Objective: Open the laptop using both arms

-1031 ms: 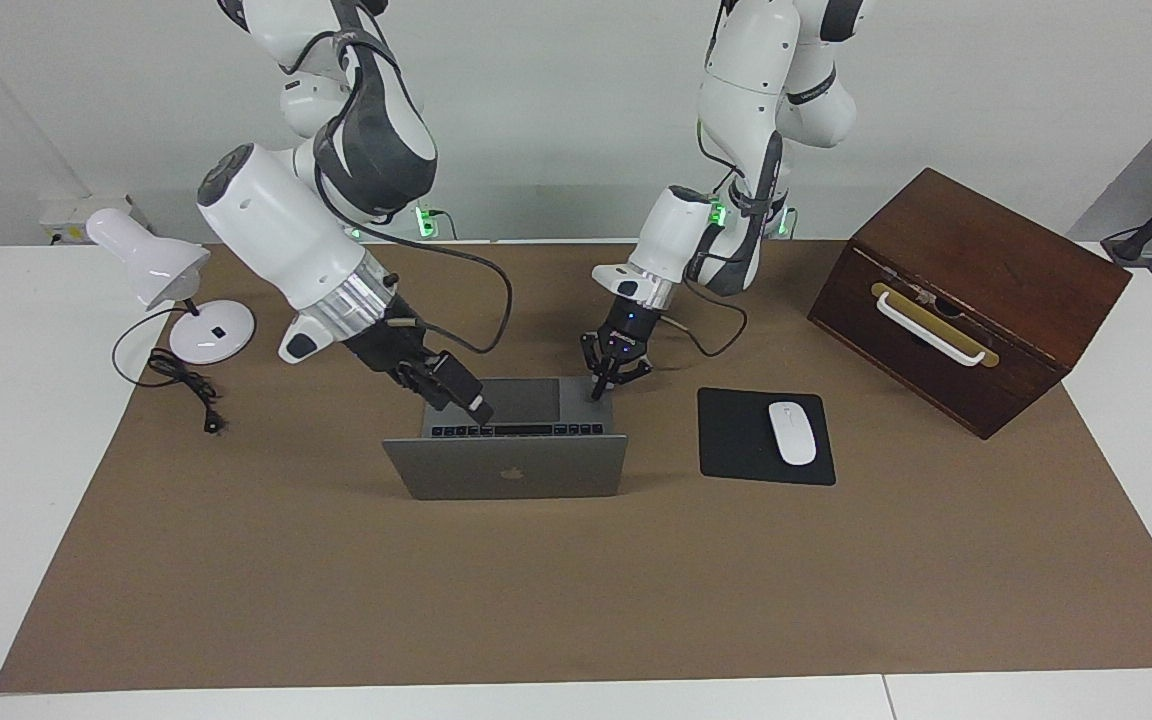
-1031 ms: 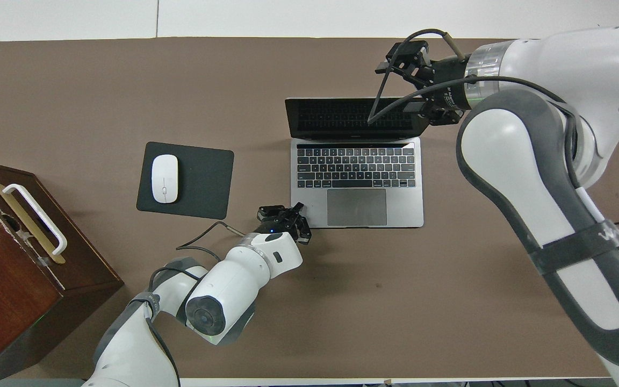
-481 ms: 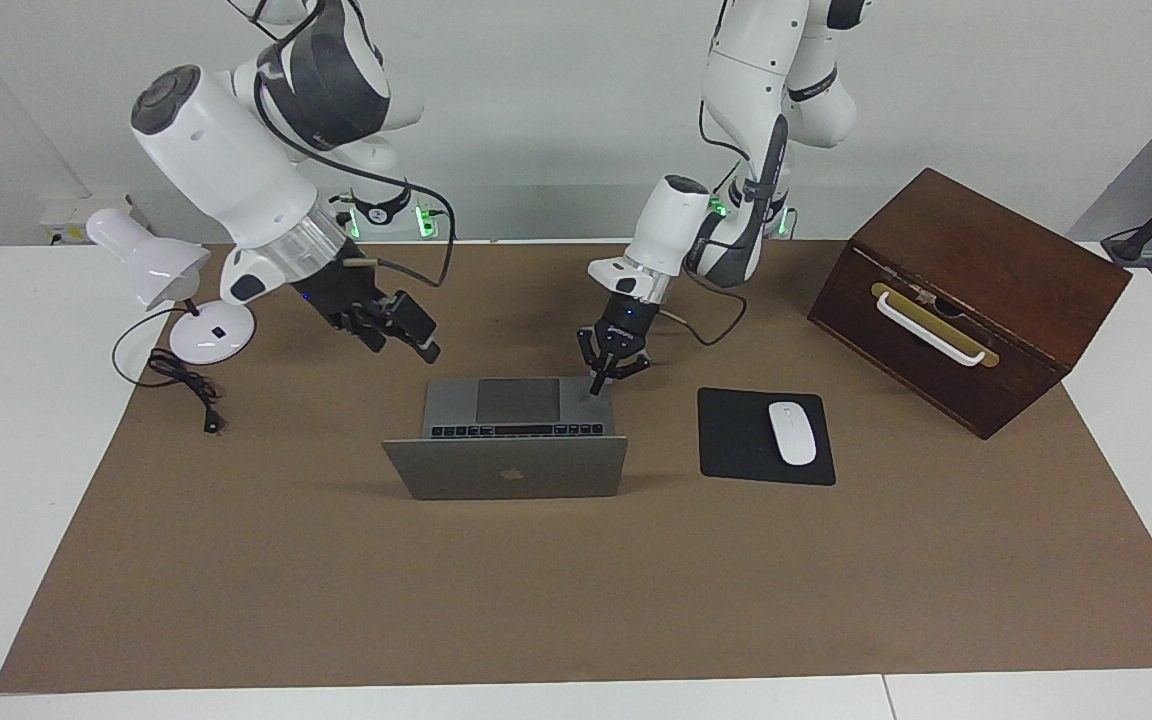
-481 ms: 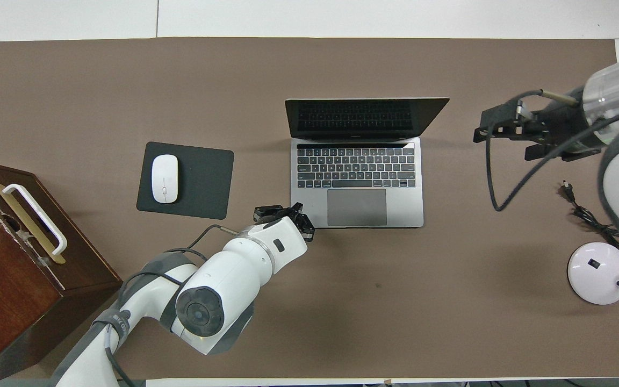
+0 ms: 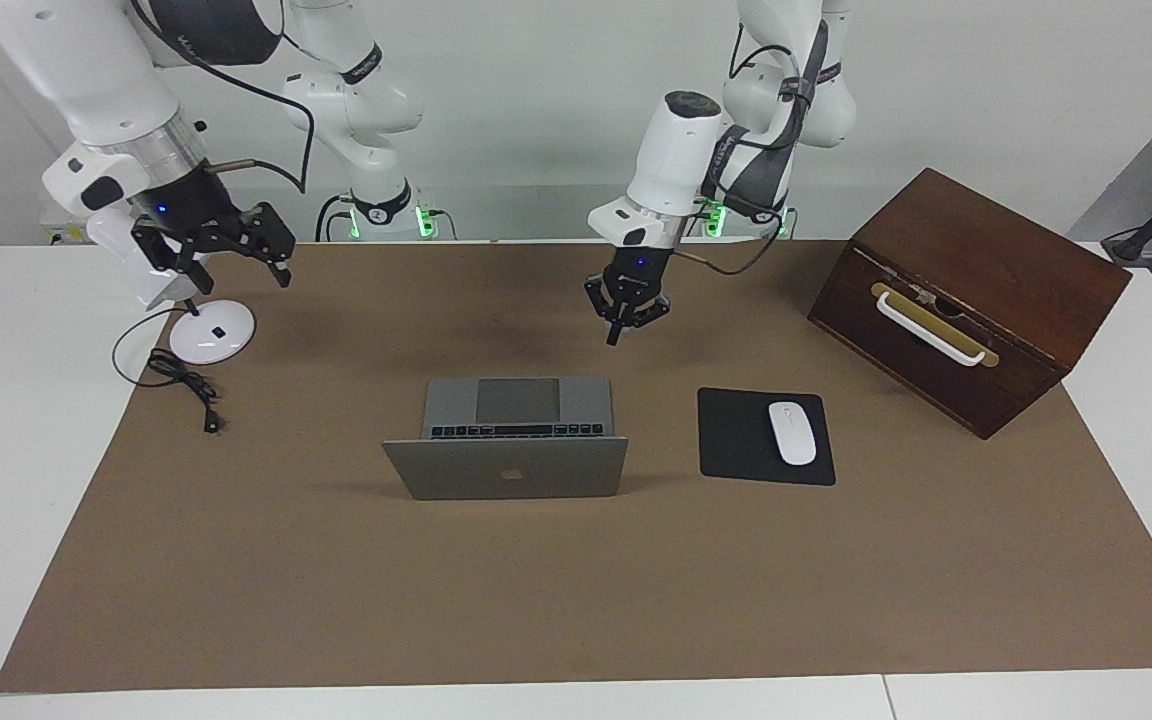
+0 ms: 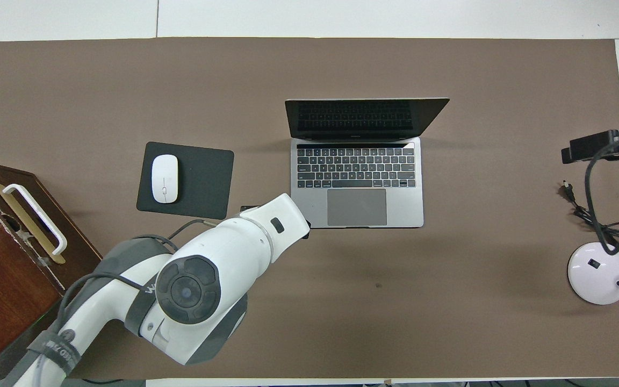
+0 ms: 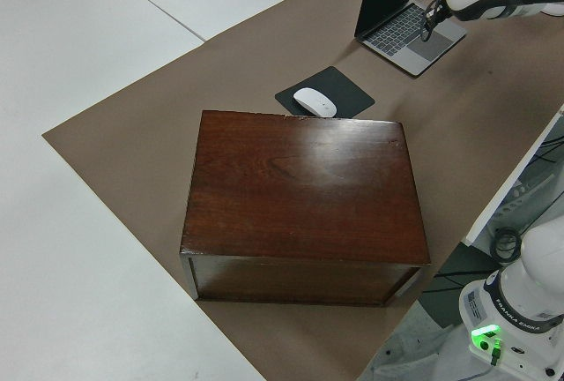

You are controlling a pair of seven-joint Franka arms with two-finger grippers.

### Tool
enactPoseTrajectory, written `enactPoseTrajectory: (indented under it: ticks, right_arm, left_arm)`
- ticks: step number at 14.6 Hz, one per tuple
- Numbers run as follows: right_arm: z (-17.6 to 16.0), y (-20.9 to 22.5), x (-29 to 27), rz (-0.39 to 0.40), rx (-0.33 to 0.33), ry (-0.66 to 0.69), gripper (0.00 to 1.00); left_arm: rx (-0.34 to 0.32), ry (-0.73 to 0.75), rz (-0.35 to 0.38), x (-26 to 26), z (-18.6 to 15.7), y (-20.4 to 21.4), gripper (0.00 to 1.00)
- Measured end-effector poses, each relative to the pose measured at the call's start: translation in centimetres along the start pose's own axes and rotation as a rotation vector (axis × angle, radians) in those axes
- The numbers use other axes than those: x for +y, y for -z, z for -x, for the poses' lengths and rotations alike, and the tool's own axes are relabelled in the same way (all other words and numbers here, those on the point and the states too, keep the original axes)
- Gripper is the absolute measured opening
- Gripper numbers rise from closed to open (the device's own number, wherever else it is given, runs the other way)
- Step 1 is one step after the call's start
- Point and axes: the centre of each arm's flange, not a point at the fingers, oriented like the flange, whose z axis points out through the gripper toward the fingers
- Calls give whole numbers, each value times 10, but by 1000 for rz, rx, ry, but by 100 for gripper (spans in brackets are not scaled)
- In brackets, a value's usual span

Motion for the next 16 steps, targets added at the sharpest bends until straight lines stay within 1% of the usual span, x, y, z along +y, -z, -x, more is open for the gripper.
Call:
enactPoseTrajectory:
  ticks: [3, 6, 9, 13, 16]
  right_arm:
    - [9, 0, 27, 23, 5, 7, 100]
    - [17, -20, 36, 26, 18, -7, 100]
    - [28, -40, 25, 23, 16, -44, 100]
    - [30, -39, -9, 21, 20, -63, 100]
    - [31, -39, -4, 21, 21, -74, 100]
  left_arm:
    - [-45, 40, -38, -28, -20, 44, 1]
    - [-89, 37, -78, -76, -31, 78, 1]
    - [-143, 4, -110, -130, -39, 106, 1]
    - [-193, -35, -136, -206, -43, 133, 1]
    - [-214, -38, -150, -267, -38, 151, 1]
